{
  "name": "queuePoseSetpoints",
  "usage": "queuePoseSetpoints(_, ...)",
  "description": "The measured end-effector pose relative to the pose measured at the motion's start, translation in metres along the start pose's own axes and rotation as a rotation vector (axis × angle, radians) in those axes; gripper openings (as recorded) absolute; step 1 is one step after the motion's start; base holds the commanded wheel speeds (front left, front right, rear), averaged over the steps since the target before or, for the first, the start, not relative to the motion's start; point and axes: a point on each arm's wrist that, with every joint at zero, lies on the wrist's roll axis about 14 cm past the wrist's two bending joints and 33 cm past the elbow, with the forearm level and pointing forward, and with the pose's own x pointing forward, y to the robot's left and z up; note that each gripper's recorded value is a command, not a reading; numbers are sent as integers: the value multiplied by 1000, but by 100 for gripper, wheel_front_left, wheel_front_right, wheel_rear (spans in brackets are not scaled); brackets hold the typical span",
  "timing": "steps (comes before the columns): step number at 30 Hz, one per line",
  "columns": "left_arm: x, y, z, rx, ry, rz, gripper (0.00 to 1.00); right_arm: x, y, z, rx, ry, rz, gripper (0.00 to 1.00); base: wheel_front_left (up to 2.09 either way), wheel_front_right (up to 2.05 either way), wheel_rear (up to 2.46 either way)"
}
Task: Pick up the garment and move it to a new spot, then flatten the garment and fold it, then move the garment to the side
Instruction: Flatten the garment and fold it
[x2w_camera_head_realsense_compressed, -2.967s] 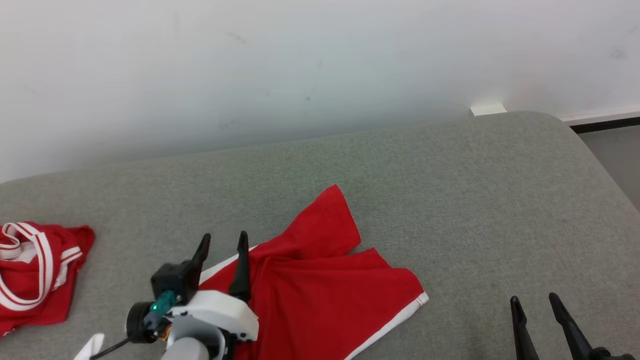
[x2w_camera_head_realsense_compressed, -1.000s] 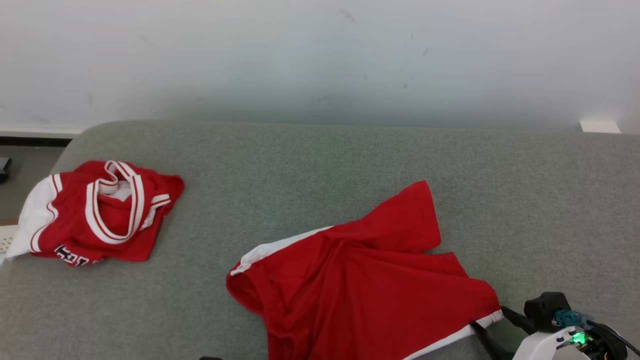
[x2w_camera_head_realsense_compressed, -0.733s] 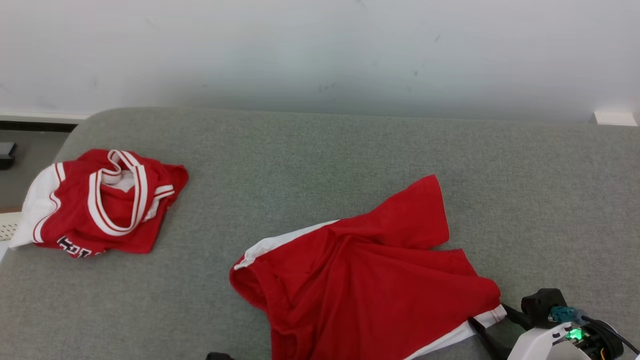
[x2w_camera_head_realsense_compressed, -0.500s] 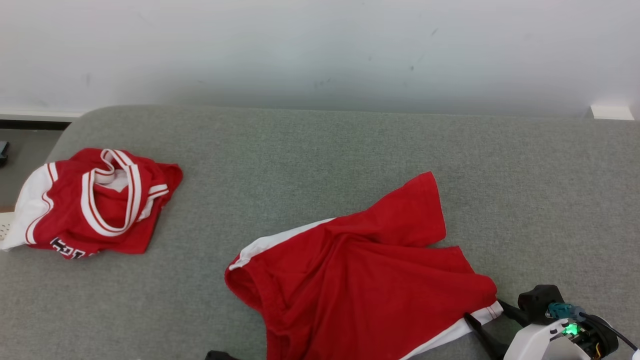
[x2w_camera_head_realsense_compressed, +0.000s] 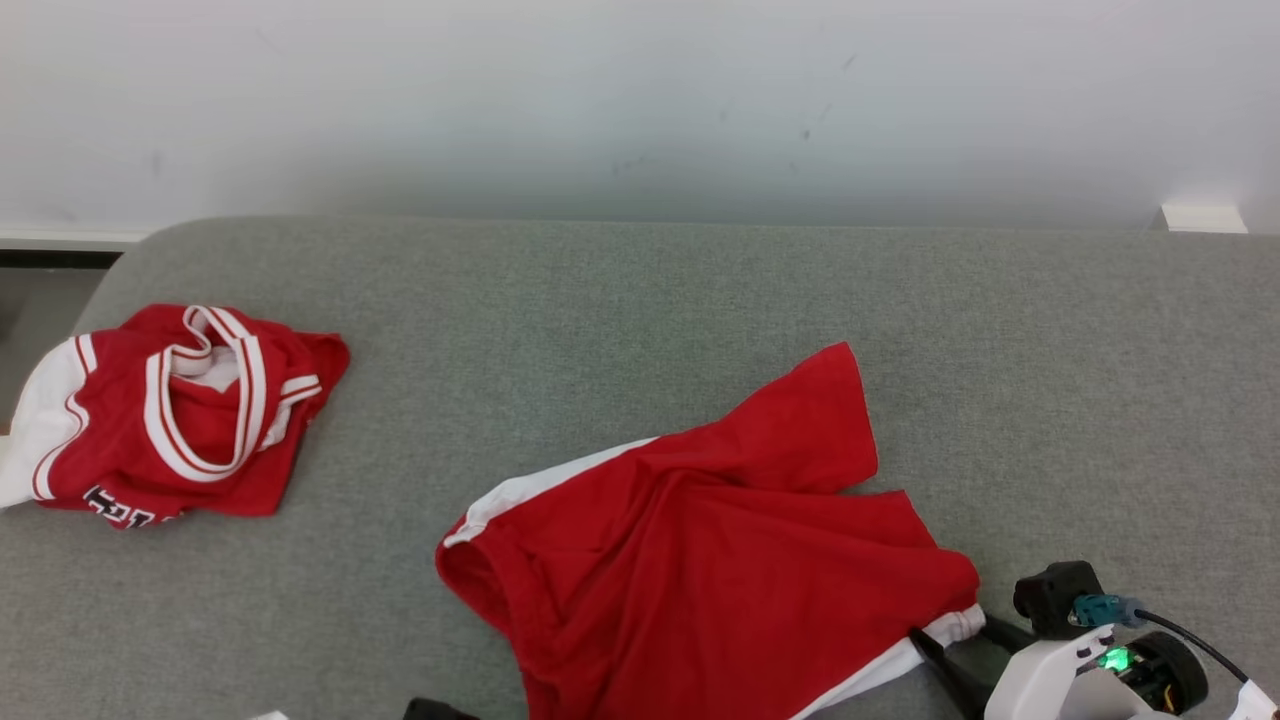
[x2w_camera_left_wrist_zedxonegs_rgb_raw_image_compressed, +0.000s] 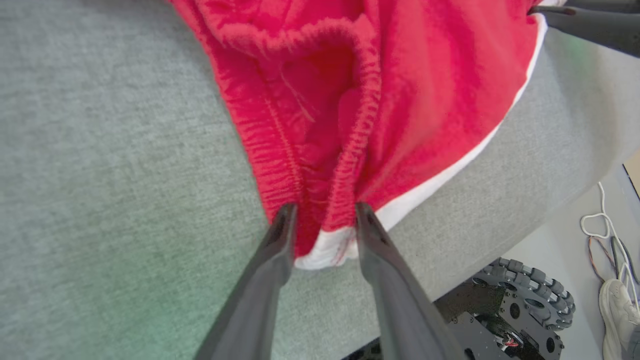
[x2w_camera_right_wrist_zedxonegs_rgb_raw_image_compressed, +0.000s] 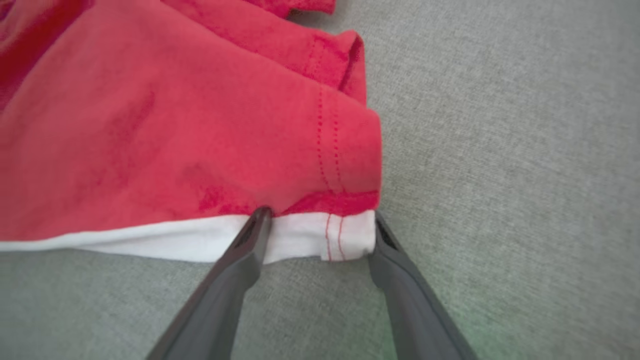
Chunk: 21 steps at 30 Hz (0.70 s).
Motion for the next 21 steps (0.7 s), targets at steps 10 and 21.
queuePoseSetpoints(10,-7,-32,41,-204,-153,-137,0,-18,23,50,241,-210,100,0,0,0,0)
queuePoseSetpoints(21,-83,-85,184,-203,-592,-434,0,-148,3,160,311,-694,170,0,0,0,0)
